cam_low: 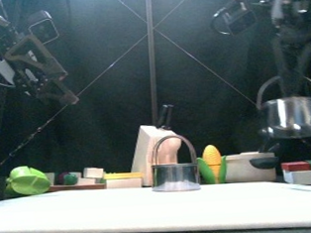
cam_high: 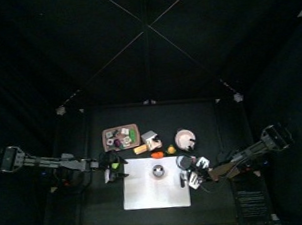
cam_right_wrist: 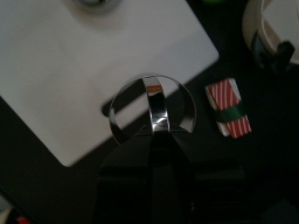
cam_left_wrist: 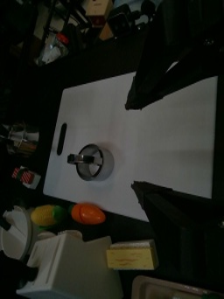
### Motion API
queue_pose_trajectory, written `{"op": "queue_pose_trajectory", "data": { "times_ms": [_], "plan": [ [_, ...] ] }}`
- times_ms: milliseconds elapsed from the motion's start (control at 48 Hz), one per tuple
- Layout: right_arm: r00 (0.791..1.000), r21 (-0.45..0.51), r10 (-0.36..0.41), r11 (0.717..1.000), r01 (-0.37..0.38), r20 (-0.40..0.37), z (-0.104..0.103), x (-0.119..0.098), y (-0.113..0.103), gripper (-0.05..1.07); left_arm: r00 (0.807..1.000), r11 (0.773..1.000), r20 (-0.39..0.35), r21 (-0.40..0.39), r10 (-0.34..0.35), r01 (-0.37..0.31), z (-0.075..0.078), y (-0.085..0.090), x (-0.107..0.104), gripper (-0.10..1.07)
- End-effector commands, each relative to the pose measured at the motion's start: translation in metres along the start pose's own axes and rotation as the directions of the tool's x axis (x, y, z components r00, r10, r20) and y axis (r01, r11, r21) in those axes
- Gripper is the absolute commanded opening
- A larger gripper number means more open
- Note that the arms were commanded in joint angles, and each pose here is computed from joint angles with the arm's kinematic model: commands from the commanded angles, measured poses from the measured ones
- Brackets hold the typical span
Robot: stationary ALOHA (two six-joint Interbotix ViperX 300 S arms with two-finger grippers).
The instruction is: Place large cookie cutter onto small and medium cookie cutters
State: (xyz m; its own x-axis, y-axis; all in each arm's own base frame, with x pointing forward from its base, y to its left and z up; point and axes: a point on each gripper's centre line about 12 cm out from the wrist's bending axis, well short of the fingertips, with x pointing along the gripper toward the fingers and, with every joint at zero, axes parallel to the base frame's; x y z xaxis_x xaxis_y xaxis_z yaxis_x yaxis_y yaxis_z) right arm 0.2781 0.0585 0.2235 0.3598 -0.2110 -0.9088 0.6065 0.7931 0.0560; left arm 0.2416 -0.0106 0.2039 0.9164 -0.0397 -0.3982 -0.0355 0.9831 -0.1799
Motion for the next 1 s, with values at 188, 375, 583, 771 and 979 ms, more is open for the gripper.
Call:
{"op": "queue_pose_trajectory", "data": {
  "times_ms": [188,375,583,771,979],
  "plan": [
    [0.999,0.144,0.005,0.989,-0.012,0.047,0.074,0.001,0.016,0.53,1.0,1.0,0.015,-0.005,-0.004,0.004,0.005,-0.001,0.0,0.99],
    [1.0,0.105,-0.017,0.994,0.017,0.005,0.096,0.009,0.028,0.53,1.0,1.0,0.008,-0.005,-0.001,0.001,0.001,0.0,0.0,0.99],
    [1.0,0.073,-0.011,0.997,0.012,-0.003,0.116,0.016,0.042,0.53,1.0,1.0,0.008,-0.005,-0.001,0.001,0.001,0.0,0.0,0.99],
    [0.999,0.056,-0.041,0.998,0.039,0.033,0.13,0.024,0.046,0.53,1.0,1.0,0.008,-0.005,-0.001,0.001,0.001,0.0,0.0,0.99],
    [0.998,0.054,-0.056,0.997,0.054,0.029,0.135,0.033,0.049,0.53,1.0,1.0,0.006,-0.005,0.0,0.0,0.001,0.0,-0.001,0.99]
  ]
}}
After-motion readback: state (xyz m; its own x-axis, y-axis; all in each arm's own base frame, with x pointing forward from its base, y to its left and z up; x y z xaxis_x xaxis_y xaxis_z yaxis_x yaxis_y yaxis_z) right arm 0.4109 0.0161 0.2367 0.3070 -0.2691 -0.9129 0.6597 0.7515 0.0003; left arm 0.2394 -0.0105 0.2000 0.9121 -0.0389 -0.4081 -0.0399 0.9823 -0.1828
